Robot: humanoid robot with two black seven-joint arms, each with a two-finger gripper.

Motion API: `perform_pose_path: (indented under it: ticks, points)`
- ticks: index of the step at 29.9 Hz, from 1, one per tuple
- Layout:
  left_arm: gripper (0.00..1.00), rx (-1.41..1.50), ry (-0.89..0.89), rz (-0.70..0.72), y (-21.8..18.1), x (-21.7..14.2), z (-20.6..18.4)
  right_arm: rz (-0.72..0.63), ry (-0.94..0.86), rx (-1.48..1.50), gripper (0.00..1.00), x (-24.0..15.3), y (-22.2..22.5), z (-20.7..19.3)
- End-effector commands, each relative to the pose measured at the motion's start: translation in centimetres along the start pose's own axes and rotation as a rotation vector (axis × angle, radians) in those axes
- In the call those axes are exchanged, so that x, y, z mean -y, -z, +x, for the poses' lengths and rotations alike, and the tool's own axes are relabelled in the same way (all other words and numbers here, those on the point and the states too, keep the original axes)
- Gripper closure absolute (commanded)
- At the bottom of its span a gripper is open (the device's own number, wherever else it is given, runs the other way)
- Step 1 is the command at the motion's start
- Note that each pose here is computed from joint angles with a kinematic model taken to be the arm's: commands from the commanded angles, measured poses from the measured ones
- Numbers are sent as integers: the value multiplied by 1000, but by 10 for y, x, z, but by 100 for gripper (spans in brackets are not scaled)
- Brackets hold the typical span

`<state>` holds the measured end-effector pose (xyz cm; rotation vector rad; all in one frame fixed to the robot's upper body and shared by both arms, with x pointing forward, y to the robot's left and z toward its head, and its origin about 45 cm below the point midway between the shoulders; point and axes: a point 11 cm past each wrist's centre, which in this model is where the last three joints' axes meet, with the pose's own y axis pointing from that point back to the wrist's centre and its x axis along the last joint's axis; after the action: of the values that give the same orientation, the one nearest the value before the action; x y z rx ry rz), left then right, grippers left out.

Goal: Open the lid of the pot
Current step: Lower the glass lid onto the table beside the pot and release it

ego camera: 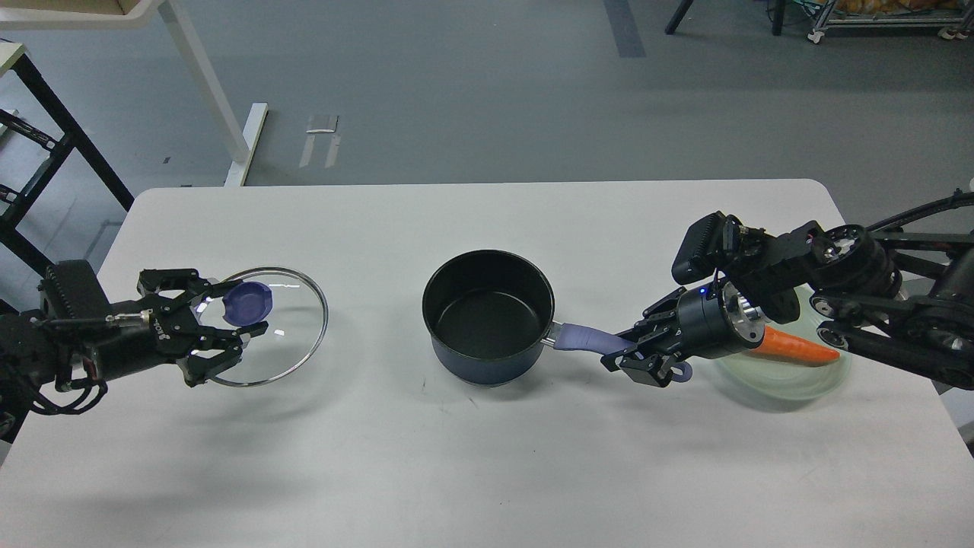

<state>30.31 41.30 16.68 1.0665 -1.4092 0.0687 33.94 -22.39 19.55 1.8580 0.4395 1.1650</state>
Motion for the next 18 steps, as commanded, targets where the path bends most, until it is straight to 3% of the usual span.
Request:
perform_pose_path:
  ticks: [1,8,18]
  points:
    - [66,-6,24,17,1,-1,-16,-2,-4,-1,63,0,-1,1]
    - [64,-6,44,33,5,1,-24,-3,-11,-3,63,-1,-1,2]
    - [53,-23,85,28,0,0,-40,-4,-12,-3,62,-1,-1,1]
